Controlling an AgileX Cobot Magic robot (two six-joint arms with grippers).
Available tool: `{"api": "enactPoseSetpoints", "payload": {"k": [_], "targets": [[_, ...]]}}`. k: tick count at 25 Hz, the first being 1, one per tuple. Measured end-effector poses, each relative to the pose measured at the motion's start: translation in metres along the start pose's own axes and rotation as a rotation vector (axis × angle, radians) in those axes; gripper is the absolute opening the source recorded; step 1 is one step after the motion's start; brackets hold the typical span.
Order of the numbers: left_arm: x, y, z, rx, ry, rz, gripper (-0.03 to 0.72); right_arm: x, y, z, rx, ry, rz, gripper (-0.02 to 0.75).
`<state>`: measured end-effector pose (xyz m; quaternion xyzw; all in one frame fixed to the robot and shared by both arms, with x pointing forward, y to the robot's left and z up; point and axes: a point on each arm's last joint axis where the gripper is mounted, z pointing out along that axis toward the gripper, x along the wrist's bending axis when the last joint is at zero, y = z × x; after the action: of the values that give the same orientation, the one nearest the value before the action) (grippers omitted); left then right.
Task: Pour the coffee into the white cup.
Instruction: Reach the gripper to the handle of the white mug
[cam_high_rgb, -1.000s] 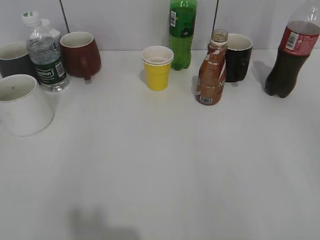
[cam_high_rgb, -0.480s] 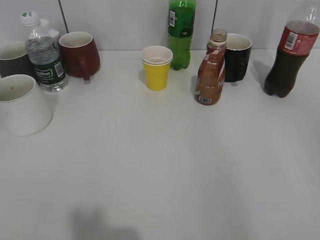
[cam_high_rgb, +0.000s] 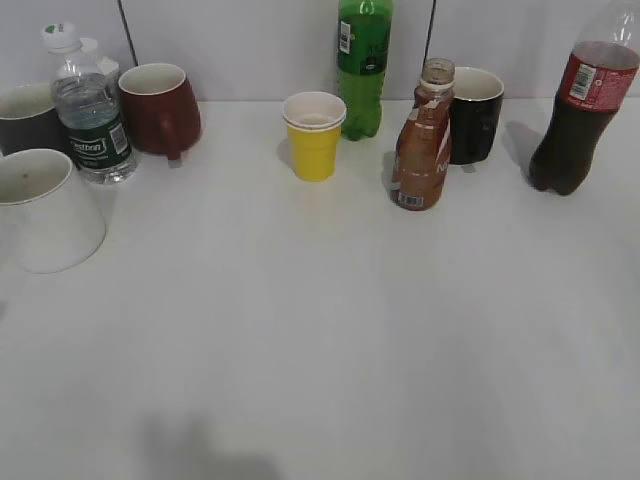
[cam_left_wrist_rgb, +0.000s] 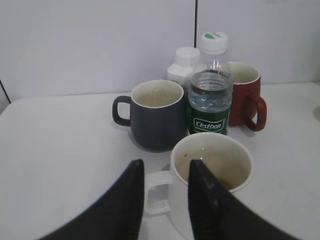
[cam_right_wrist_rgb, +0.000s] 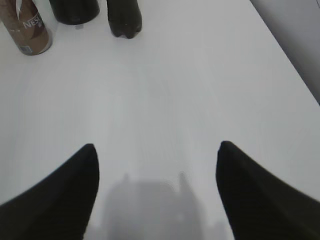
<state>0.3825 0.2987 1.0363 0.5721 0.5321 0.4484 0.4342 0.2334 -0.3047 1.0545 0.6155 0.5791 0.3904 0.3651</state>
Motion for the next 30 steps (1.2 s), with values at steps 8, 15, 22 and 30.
{"api": "enactPoseSetpoints", "payload": {"k": [8,15,22,30], "targets": [[0.001,-0.02,0.049,0.063,0.015,-0.068,0.24,0.0,0.0,0.0,0.0,0.0,0.0,0.57],[0.002,-0.04,0.071,0.105,0.04,-0.102,0.241,0.0,0.0,0.0,0.0,0.0,0.0,0.57],[0.002,-0.069,0.057,0.105,0.057,-0.103,0.241,0.0,0.0,0.0,0.0,0.0,0.0,0.57],[0.002,-0.082,0.065,0.134,0.074,-0.108,0.241,0.0,0.0,0.0,0.0,0.0,0.0,0.57]]}}
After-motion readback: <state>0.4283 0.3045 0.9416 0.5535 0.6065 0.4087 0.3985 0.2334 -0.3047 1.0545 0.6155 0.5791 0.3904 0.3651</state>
